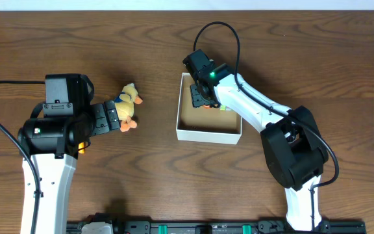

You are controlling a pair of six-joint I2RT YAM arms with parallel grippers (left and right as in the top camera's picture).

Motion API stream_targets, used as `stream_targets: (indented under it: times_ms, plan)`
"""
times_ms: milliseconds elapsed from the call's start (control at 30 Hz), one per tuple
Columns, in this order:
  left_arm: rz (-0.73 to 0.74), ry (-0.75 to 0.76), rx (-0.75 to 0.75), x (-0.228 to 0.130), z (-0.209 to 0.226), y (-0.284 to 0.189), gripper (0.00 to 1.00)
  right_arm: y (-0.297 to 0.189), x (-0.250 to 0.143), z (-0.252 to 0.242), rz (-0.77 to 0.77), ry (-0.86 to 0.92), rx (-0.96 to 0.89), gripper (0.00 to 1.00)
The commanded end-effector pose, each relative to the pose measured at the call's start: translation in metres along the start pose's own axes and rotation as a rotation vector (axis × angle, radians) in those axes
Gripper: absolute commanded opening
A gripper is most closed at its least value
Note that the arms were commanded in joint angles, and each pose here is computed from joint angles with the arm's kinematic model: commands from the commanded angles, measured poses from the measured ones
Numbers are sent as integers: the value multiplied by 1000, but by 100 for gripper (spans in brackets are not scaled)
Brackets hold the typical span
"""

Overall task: Pack container
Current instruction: 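Lower the orange toy into the box beside the cube and release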

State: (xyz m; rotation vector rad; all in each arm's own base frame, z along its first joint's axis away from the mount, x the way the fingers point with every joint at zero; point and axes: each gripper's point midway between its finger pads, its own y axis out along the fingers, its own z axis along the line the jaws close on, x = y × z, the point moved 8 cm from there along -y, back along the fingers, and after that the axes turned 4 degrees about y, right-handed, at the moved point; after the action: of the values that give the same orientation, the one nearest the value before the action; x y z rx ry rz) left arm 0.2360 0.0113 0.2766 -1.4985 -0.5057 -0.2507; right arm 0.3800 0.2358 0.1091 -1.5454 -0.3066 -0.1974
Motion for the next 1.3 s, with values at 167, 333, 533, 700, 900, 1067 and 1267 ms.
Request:
stream_targets:
  times_ms: [167, 333, 533, 700, 900, 1067, 1267]
  plan:
    - [-7, 1, 6, 3, 1, -3, 98, -15, 10, 18, -42, -89, 29, 18]
    - [-6, 1, 6, 3, 1, -3, 98, -27, 10, 40, -80, -157, 61, 20]
    - [0, 1, 7, 2, 1, -3, 98, -27, -6, 42, 0, -170, 53, 18]
    - [0, 1, 7, 2, 2, -3, 98, -25, -18, 32, 81, -145, 25, 17]
    - [1, 1, 7, 2, 1, -3, 98, -19, -26, 29, 120, -148, 25, 17]
    - [1, 1, 7, 2, 1, -3, 98, -8, -31, 28, 126, -148, 26, 18]
    - [0, 1, 7, 2, 1, -3, 98, 7, -34, 29, 128, -150, 22, 18]
